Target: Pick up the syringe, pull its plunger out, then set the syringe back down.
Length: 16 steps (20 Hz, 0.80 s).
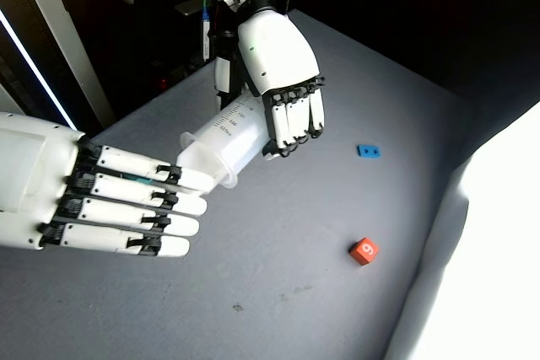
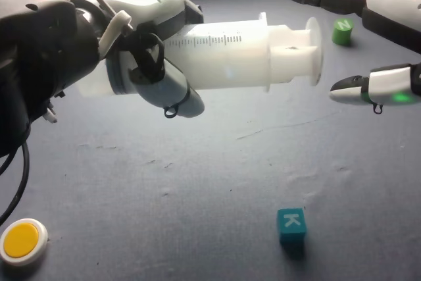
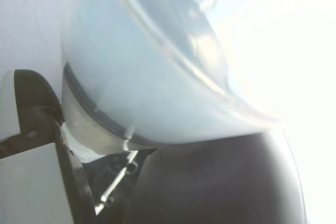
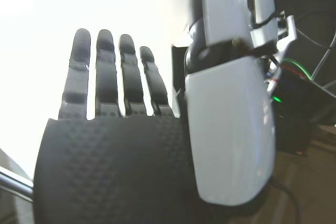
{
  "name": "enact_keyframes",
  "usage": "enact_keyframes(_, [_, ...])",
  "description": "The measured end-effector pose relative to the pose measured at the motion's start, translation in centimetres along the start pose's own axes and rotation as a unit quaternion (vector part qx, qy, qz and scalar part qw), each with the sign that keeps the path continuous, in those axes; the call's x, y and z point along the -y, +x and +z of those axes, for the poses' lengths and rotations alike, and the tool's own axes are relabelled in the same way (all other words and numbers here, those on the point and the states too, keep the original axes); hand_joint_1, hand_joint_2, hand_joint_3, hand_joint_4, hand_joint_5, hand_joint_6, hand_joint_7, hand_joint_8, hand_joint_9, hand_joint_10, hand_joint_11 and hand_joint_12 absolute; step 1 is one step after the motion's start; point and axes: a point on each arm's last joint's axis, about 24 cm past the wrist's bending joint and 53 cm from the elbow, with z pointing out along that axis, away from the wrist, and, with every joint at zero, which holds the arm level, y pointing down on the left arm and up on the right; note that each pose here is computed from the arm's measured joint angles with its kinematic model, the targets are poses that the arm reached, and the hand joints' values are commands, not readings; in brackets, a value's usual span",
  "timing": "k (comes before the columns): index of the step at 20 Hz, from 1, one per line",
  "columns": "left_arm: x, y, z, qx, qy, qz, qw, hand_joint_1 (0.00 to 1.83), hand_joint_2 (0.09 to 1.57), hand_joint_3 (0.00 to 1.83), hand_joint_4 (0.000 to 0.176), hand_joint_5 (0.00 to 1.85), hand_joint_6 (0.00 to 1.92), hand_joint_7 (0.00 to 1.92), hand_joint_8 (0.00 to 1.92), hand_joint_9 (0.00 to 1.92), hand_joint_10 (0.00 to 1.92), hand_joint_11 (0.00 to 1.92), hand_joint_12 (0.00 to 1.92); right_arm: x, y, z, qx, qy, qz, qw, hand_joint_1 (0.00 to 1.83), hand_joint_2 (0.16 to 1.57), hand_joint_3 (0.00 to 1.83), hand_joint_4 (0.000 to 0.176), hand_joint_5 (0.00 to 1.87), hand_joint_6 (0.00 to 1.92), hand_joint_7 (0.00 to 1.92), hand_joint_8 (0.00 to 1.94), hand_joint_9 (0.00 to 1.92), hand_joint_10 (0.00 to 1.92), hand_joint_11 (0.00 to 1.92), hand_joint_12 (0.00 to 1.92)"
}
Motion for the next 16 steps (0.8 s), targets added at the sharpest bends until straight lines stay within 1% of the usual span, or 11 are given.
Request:
enact_keyframes(2, [0.2,-0.1,0.0,0.0,0.003,0.0,1.0,1.15,1.22,0.0,0.02,0.75,1.37,0.82,1.25,0.68,1.04,0.38,1.47,-0.2,0.2,0.3,-0.003,-0.003,0.002,1.0,1.26,0.97,0.01,0.0,0.17,0.02,0.24,0.02,0.24,0.07,0.0,0.55])
enact_keyframes(3, [0.2,-0.1,0.0,0.0,0.003,0.0,1.0,1.15,1.22,0.0,0.021,0.75,1.38,0.81,1.26,0.67,1.05,0.37,1.48,-0.4,0.3,0.4,-0.003,-0.005,0.003,1.0,1.21,1.01,0.03,0.0,0.16,0.02,0.23,0.02,0.23,0.07,0.0,0.55])
enact_keyframes(4, [0.2,0.0,0.0,0.0,0.003,0.0,1.0,1.15,1.22,0.0,0.023,0.76,1.37,0.81,1.25,0.67,1.05,0.38,1.47,-0.5,0.5,0.6,-0.004,-0.007,0.003,1.0,1.27,0.99,0.02,0.0,0.14,0.01,0.23,0.01,0.24,0.07,0.0,0.56])
enact_keyframes(6, [0.2,-0.1,0.0,0.0,0.002,0.002,1.0,1.16,1.22,0.0,0.023,0.77,1.34,0.82,1.24,0.67,1.04,0.39,1.46,-0.6,0.4,0.8,-0.004,-0.009,0.007,0.9999,1.29,0.98,0.01,0.0,0.16,0.01,0.24,0.02,0.25,0.08,0.0,0.6])
enact_keyframes(7, [0.1,-0.2,0.0,0.002,0.001,0.004,1.0,1.16,1.21,0.0,0.022,0.77,1.32,0.83,1.23,0.7,1.02,0.41,1.44,-0.7,0.3,1.0,-0.001,-0.012,0.01,0.9999,1.31,0.96,0.0,0.0,0.2,0.03,0.27,0.03,0.27,0.09,0.0,0.67])
enact_keyframes(9, [0.1,-0.2,0.0,0.002,0.001,0.006,1.0,1.16,1.22,0.0,0.019,0.75,1.36,0.82,1.24,0.69,1.01,0.41,1.44,-0.7,0.5,1.3,-0.001,-0.013,0.014,0.9998,1.31,0.95,0.0,0.0,0.2,0.03,0.27,0.03,0.27,0.09,0.0,0.67])
enact_keyframes(10, [0.1,-0.2,0.0,0.001,0.001,0.006,1.0,1.16,1.21,0.0,0.026,0.77,1.3,0.82,1.28,0.7,1.01,0.4,1.44,-0.7,0.8,1.6,-0.002,-0.015,0.016,0.9998,1.28,0.99,0.02,0.0,0.17,0.01,0.24,0.01,0.24,0.09,0.0,0.6])
enact_keyframes(12, [0.1,-0.1,0.0,0.001,0.002,0.005,1.0,1.16,1.22,0.0,0.023,0.76,1.32,0.81,1.28,0.67,1.06,0.38,1.49,-0.9,1.2,2.1,-0.005,-0.019,0.018,0.9996,1.27,0.99,0.01,0.0,0.18,0.01,0.25,0.02,0.26,0.1,0.0,0.66])
enact_keyframes(15, [0.1,-0.2,0.0,0.002,0.001,0.007,1.0,1.16,1.21,0.0,0.02,0.76,1.33,0.83,1.24,0.69,1.02,0.39,1.48,-1.0,1.6,2.7,-0.007,-0.022,0.02,0.9995,1.24,0.99,0.01,0.0,0.16,0.01,0.24,0.01,0.25,0.1,0.0,0.67])
enact_keyframes(16, [0.1,-0.2,0.0,0.002,0.001,0.007,1.0,1.16,1.2,0.0,0.026,0.8,1.27,0.83,1.25,0.69,1.04,0.39,1.51,-1.0,1.8,2.8,-0.007,-0.023,0.021,0.9995,1.24,0.99,0.01,0.0,0.17,0.01,0.25,0.02,0.26,0.11,0.0,0.68])
